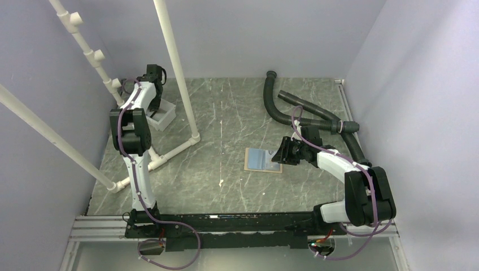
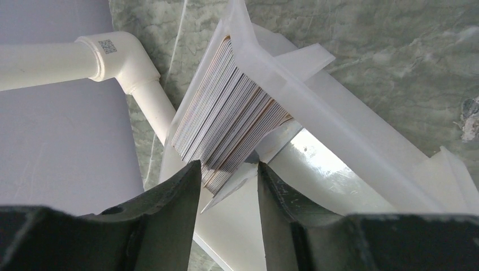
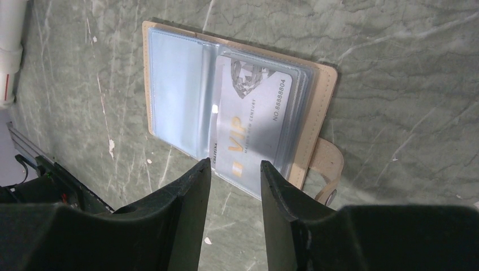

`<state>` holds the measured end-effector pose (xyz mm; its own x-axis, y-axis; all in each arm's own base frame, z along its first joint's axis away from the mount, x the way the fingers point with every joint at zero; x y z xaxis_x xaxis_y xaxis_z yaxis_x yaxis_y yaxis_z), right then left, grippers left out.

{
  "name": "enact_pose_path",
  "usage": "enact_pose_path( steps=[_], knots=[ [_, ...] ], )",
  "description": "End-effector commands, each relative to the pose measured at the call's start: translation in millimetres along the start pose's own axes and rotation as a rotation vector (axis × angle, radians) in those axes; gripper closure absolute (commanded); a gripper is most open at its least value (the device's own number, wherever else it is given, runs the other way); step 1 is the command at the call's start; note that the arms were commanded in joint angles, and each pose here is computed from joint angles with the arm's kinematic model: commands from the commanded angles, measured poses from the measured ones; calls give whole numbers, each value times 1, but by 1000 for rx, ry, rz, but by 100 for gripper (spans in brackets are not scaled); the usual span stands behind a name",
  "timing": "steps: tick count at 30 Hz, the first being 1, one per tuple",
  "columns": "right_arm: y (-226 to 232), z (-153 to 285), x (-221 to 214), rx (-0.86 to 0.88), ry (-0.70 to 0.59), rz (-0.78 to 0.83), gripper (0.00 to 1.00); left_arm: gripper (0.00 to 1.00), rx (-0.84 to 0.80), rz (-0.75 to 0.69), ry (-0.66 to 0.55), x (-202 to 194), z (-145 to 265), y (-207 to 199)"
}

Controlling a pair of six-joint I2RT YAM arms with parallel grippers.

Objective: Put the credit cards into the card holder
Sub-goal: Pick up the credit card from the storage box.

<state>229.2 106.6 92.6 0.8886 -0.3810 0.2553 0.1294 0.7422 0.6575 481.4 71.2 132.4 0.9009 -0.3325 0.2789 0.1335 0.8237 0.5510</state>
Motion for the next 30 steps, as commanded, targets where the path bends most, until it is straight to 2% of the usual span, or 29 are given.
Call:
enact_pose_path(
  steps=[1, 5, 15, 18, 27, 30],
  knots=[
    [5, -1, 3, 41, -11, 30, 60, 55, 76, 38, -89, 17, 34, 26],
    [6, -1, 3, 44, -10, 31, 60, 63, 73, 37, -82, 17, 33, 25],
    [6, -2, 3, 48, -7, 29, 60, 71, 53, 44, -116, 20, 55, 26],
    [6, -2, 3, 50, -6, 28, 60, 80, 54, 46, -131, 21, 62, 28],
    [6, 0, 3, 46, -8, 34, 60, 99, 8, 100, -141, 16, 81, 29],
    [6, 0, 3, 46, -10, 35, 60, 100, -9, 173, -154, 6, 103, 33]
  ],
)
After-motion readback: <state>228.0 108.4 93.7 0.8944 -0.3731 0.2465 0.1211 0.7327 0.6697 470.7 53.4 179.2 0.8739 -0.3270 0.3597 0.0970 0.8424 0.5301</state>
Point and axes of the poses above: each gripper's point midway between its finger pads, its own z axis back along the fingers, its own y axis along the line the jaws close on, x = y × z, the point moved 7 cm from there along z, back along the fingers, and after that the axes turned 13 degrees about -z, right-handed, at the moved point
